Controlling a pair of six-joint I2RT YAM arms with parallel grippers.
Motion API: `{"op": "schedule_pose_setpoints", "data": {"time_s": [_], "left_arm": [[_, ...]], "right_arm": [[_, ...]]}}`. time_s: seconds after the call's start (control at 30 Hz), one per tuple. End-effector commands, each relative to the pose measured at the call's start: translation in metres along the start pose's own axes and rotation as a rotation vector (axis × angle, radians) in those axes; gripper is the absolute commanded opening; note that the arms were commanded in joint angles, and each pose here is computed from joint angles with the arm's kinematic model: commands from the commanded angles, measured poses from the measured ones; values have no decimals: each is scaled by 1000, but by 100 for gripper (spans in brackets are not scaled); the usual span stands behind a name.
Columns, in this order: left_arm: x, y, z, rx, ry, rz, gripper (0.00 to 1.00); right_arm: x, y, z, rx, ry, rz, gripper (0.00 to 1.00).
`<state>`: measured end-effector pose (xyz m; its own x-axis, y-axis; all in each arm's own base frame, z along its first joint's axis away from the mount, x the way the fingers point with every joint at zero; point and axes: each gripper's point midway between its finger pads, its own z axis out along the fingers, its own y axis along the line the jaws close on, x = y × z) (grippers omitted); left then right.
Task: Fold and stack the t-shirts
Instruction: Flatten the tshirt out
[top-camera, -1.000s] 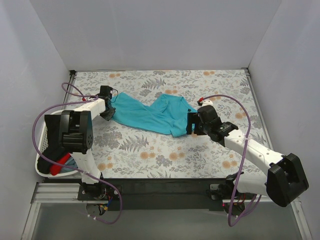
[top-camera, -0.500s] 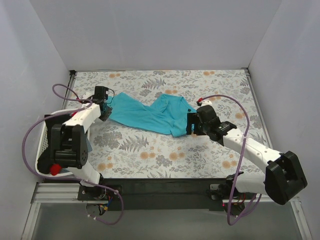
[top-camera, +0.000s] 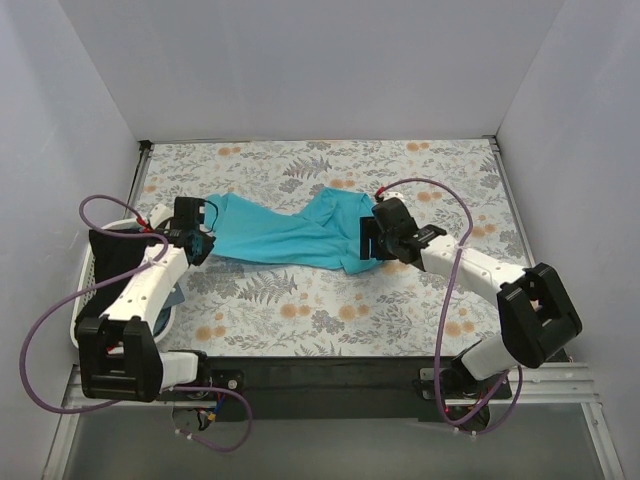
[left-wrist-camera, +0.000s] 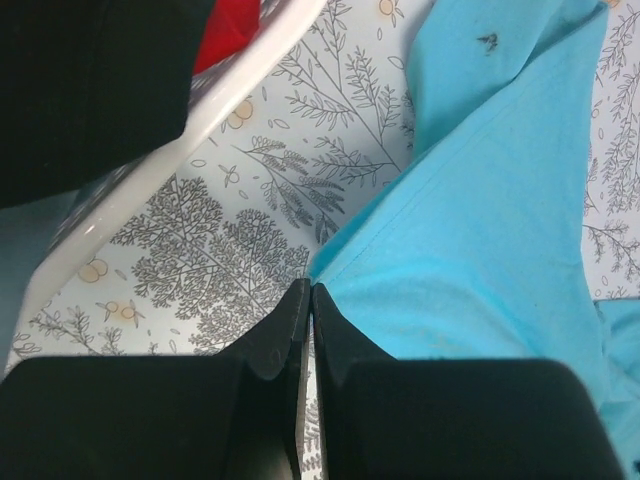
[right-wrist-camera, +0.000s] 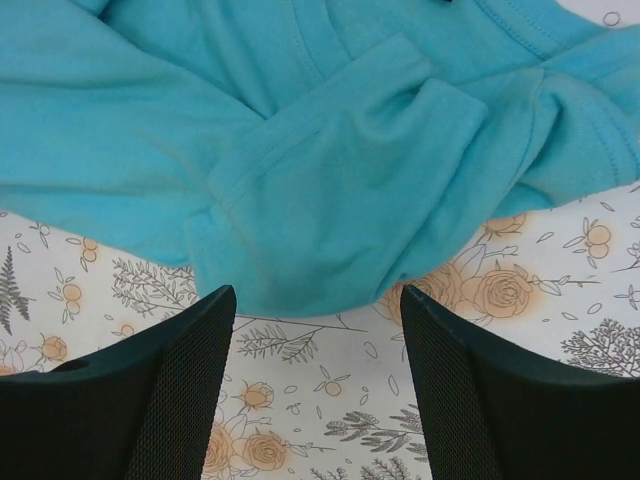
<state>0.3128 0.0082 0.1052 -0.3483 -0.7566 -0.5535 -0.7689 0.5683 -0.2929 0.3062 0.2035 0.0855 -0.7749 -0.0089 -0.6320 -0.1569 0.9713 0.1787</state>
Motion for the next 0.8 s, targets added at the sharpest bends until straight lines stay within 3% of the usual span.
{"op": "schedule_pose_setpoints", "data": {"time_s": [0.0,0.23,0.6,0.7,0.77], "left_arm": [[-11,11,-14,-2,-46,-7,0],[-12,11,-25,39,-54,-6,0],[-8,10,-22,55,-41,6,0],[-9,9,-24,59,-44,9,0],[-11,8,-25,60,-49,13,0]], "right_arm": [[-5,15,1,-14,-28,-5,73],[-16,32,10,46,-70,-96,73],[0,28,54,162,20,-171,65],[-4,29,53,164,9,-164,51],[-7,26,43,166,-11,-151,33]]}}
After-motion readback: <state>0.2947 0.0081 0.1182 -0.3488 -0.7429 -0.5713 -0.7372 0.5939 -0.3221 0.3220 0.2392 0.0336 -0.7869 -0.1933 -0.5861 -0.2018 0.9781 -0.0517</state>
